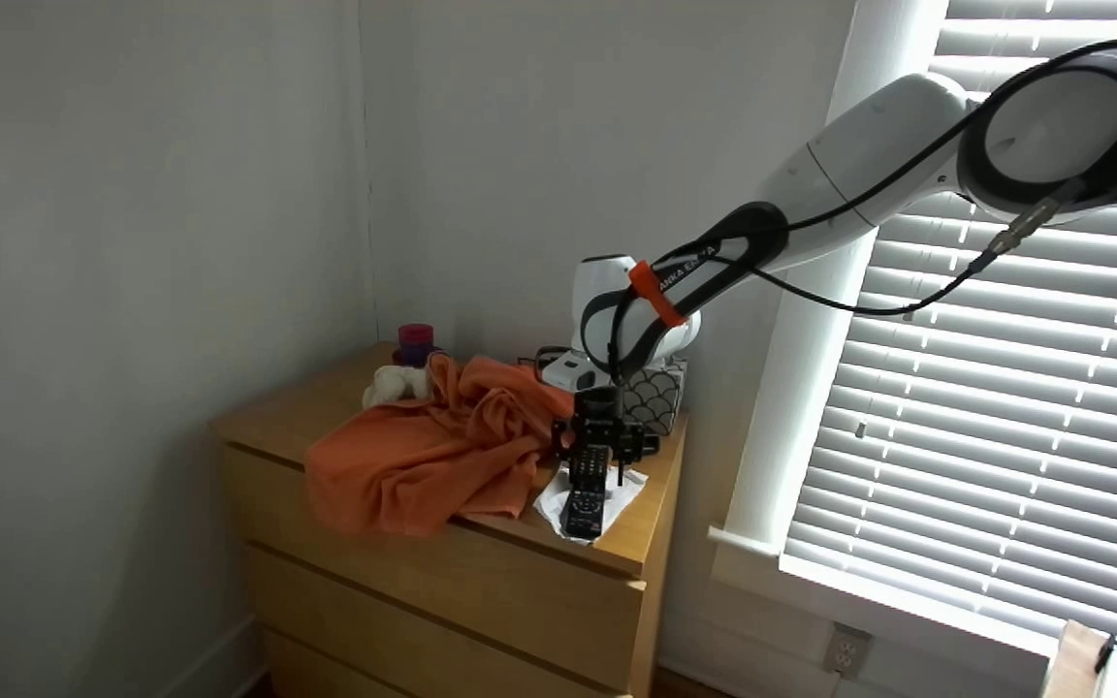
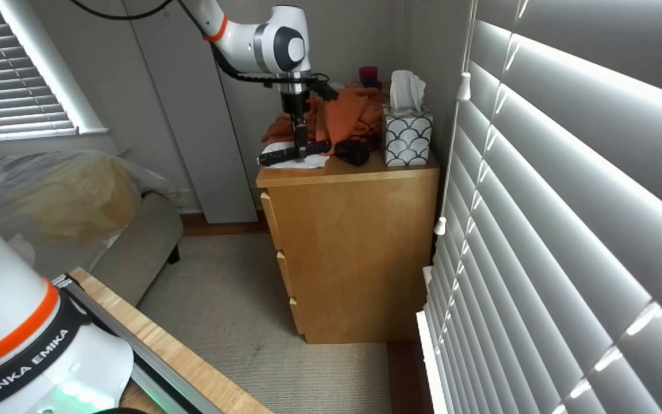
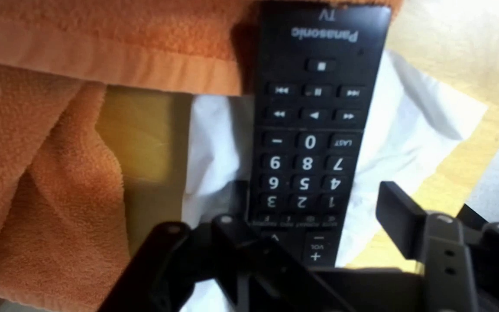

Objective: Pick up the remote from the orange towel and place it on the white paper towel

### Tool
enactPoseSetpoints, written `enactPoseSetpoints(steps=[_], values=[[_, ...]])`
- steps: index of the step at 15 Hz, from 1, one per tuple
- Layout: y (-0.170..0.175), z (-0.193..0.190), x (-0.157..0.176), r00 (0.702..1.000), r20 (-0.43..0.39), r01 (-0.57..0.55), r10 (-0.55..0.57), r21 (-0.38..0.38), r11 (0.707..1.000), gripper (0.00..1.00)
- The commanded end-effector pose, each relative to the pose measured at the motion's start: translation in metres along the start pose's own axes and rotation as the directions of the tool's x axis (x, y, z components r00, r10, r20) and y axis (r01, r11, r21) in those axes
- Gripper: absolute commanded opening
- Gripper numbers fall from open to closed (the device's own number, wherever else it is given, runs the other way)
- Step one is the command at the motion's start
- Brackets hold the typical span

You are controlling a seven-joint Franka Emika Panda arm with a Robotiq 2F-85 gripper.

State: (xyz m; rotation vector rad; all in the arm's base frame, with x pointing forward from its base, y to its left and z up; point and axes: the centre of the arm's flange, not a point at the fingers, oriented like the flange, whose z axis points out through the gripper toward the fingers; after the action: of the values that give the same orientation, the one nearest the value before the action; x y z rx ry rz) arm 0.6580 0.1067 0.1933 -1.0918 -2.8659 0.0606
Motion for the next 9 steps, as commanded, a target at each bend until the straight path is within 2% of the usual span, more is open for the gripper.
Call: enactPoseSetpoints(steps=[1,2,4,9], values=[[-0.003,0.011,0.001,0.999,0.015,0.044,-0.044,0.004,0.999,0.48],[-0.002,0.012,0.001,0.999,0.014,0.045,-0.045,0.005,0.999,0.46],[-0.002,0.012,0.001,0.999,0.017,0.048,-0.048,0.008,0.999,0.30],[-0.005,-0.001,0.008,0.999,0.002,0.033,-0.033,0.017,0.999,0.30]])
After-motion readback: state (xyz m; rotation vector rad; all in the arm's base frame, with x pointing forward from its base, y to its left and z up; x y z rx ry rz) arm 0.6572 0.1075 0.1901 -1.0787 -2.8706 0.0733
